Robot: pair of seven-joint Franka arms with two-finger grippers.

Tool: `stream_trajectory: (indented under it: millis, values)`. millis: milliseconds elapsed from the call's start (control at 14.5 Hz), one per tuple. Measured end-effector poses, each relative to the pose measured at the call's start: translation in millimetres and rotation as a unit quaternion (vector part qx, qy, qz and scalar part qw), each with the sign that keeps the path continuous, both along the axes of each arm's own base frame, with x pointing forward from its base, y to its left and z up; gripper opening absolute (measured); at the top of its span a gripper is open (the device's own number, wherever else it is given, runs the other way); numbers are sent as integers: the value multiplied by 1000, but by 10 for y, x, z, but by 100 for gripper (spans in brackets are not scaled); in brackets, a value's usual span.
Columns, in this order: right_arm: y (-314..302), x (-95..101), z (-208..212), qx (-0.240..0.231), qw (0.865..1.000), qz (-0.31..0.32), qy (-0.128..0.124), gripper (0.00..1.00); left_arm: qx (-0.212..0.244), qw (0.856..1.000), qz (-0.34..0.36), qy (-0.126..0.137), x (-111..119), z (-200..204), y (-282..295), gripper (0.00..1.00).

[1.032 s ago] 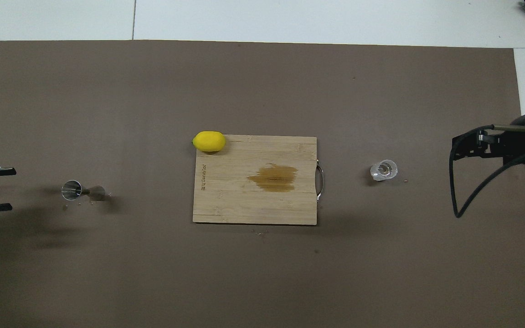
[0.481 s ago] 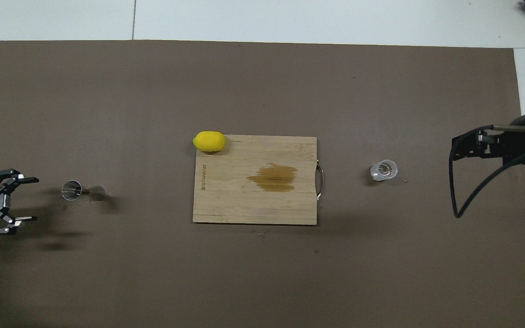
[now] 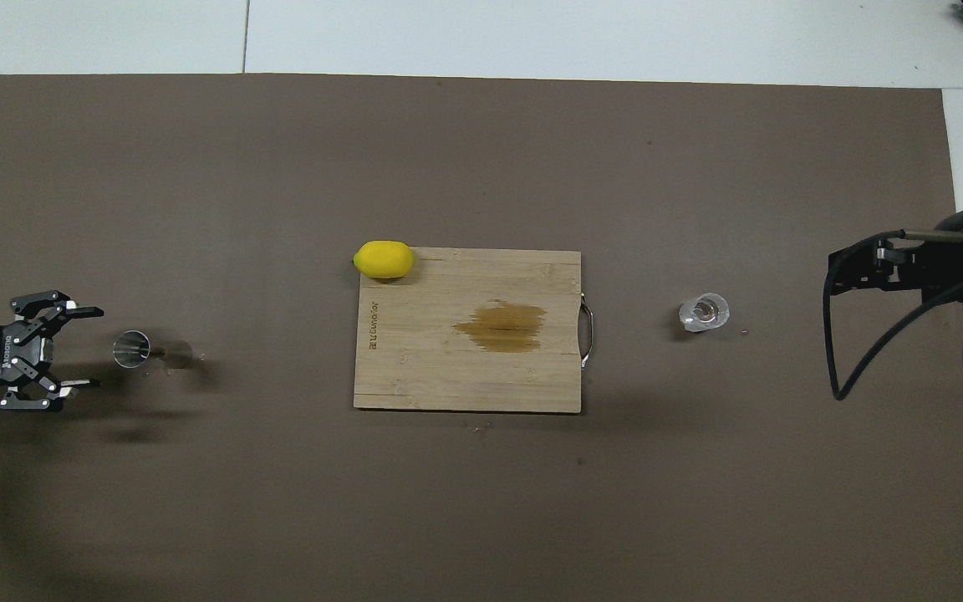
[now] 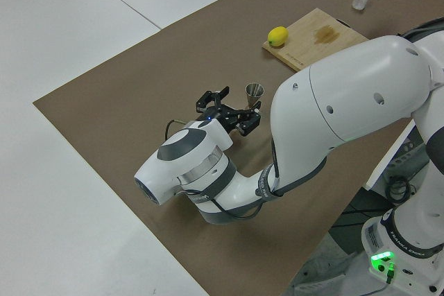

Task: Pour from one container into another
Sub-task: 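Reach the open left gripper toward the small metal cup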

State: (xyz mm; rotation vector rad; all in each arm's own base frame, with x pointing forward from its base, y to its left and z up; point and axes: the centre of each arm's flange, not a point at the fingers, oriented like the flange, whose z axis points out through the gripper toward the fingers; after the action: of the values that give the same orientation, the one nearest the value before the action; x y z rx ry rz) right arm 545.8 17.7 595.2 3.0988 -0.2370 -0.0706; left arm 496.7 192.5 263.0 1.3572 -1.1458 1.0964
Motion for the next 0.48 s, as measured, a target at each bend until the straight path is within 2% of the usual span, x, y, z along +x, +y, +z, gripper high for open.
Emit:
stream_trajectory:
  millis: [481]
  values:
    - [0, -4, -11, 0, 1000, 0, 1, 100, -10, 1000, -18, 15, -35, -115, -251, 100]
